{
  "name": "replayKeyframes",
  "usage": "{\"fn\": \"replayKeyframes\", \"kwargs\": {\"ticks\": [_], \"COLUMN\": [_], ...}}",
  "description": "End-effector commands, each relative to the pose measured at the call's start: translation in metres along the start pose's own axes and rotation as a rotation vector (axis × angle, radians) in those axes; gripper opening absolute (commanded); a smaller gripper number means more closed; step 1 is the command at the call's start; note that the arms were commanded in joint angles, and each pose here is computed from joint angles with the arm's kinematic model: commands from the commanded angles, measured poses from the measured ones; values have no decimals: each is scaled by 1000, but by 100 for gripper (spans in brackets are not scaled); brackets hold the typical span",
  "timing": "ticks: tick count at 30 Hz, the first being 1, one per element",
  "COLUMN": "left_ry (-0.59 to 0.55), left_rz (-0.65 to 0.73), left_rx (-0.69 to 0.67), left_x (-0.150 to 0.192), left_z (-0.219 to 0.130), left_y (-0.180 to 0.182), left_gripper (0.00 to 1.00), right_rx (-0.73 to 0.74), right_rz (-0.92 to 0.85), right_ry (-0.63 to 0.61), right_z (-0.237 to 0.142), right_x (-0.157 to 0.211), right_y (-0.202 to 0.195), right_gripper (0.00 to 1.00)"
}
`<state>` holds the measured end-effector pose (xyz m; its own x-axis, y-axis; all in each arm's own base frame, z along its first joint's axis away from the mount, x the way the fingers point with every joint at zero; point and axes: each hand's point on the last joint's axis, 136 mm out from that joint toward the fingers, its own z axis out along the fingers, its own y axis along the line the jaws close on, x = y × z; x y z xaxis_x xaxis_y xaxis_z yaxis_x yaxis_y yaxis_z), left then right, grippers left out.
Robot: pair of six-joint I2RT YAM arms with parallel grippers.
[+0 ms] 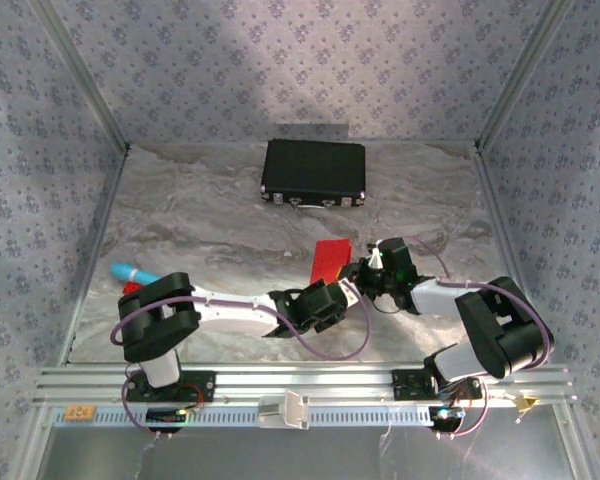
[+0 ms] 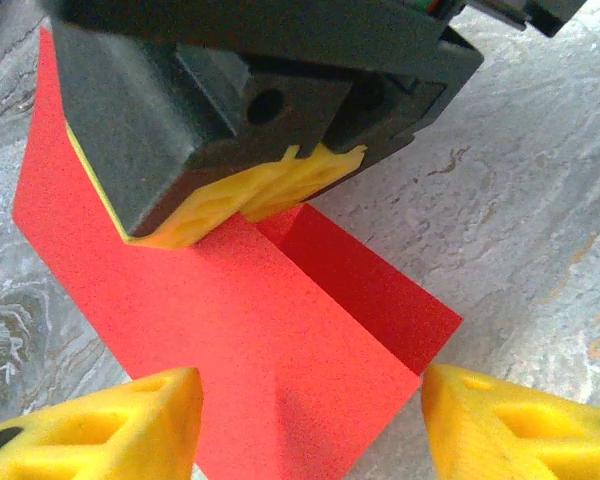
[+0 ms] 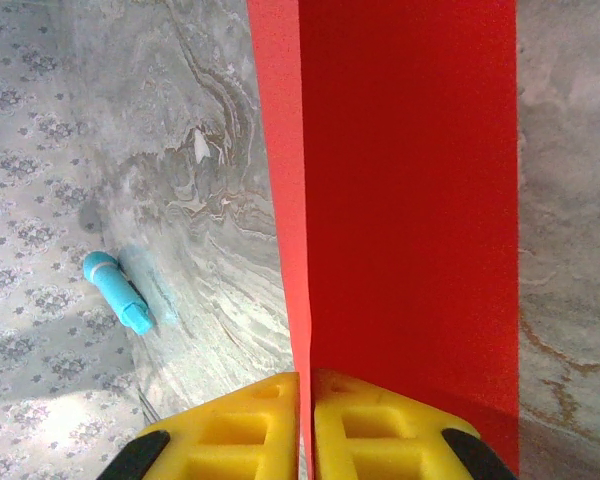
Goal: Fold a paper plane with a square sheet of paper (pick it up from the middle)
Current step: Fold the triangle a second time at the center of the table.
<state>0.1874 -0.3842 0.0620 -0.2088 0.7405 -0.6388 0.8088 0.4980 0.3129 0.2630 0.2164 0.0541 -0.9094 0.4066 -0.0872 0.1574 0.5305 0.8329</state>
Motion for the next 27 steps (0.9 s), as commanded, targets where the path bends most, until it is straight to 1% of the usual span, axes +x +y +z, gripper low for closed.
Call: {"fn": "replayKeyframes", "kwargs": {"ticks": [1,7,11,15,20,23,26,27], "left_ry": [-15,-13,-19,-17,-16,-5,2,4], "left_rz": [11,5,-4,-17,-71,-166,-259,-284], "left_rx": [-10,-5,0,1,47,112,204,254], "left_x": [-9,-7,-8,-8,-8,-10,-12,-13], "left_z": [-3,-4,-5,-5,-5,-6,-5,-5], "left_y": [1,0,0,0,-1,6,9,5], "left_gripper": [55,38,30,15,3,0,0,0], "right_rx": [9,13,15,21,49,89,146,158], "right_rz": [2,7,9,12,19,29,25,16], "right_ry": [2,-3,-9,-14,-35,-65,-112,-133], "right_z": [-2,-4,-7,-9,-16,-24,-37,-43], "right_x": [-1,-2,-2,-3,-5,-8,-11,-13], "right_y": [-1,-3,-4,-6,-12,-17,-24,-23], "right_gripper": [12,12,13,13,17,22,26,26]}}
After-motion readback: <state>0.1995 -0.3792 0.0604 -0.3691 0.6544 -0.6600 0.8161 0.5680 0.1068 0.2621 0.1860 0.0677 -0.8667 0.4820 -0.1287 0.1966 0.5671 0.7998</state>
